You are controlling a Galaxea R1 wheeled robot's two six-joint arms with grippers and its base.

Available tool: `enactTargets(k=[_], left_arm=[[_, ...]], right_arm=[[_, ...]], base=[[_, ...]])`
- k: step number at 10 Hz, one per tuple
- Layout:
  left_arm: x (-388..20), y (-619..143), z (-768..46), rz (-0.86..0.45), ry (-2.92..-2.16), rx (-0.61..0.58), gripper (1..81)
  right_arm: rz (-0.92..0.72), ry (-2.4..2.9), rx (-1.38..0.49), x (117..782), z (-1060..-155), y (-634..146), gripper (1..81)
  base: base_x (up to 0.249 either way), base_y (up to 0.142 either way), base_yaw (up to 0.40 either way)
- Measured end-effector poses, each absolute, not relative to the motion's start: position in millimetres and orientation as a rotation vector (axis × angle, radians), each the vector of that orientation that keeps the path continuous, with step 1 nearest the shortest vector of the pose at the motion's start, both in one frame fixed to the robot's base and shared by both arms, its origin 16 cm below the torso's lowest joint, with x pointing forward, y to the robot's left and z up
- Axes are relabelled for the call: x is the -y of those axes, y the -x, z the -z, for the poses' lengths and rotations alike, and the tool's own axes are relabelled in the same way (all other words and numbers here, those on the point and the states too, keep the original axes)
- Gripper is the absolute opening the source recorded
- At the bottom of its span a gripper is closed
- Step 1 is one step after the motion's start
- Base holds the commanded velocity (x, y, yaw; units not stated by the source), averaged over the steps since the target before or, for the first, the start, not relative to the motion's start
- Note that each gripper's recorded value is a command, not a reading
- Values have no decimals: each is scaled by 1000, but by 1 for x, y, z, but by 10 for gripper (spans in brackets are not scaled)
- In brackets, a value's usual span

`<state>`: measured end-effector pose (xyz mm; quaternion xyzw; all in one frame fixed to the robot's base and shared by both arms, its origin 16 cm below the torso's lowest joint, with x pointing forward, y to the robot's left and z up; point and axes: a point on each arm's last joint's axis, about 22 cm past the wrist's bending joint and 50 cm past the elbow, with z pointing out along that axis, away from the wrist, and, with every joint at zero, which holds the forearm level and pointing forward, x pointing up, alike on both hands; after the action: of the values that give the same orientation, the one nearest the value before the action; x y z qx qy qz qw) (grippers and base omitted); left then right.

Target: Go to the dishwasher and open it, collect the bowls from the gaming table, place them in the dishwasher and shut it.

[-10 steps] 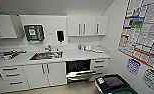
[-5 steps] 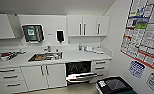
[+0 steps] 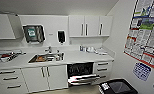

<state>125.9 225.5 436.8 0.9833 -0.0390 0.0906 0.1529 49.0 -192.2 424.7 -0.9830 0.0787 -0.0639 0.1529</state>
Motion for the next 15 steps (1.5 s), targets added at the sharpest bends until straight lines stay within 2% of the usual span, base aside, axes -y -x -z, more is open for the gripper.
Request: enactTargets(k=[12,15], left_arm=[[-225,-126,-437,-260,-2820,111,10],[-229,-125,-437,-257,-2825,108,10]], right_arm=[[180,2821,-227,193,-424,-47,10],[185,2819,-229,191,-425,-47,10]], base=[[92,67,0],[109,0,0]])
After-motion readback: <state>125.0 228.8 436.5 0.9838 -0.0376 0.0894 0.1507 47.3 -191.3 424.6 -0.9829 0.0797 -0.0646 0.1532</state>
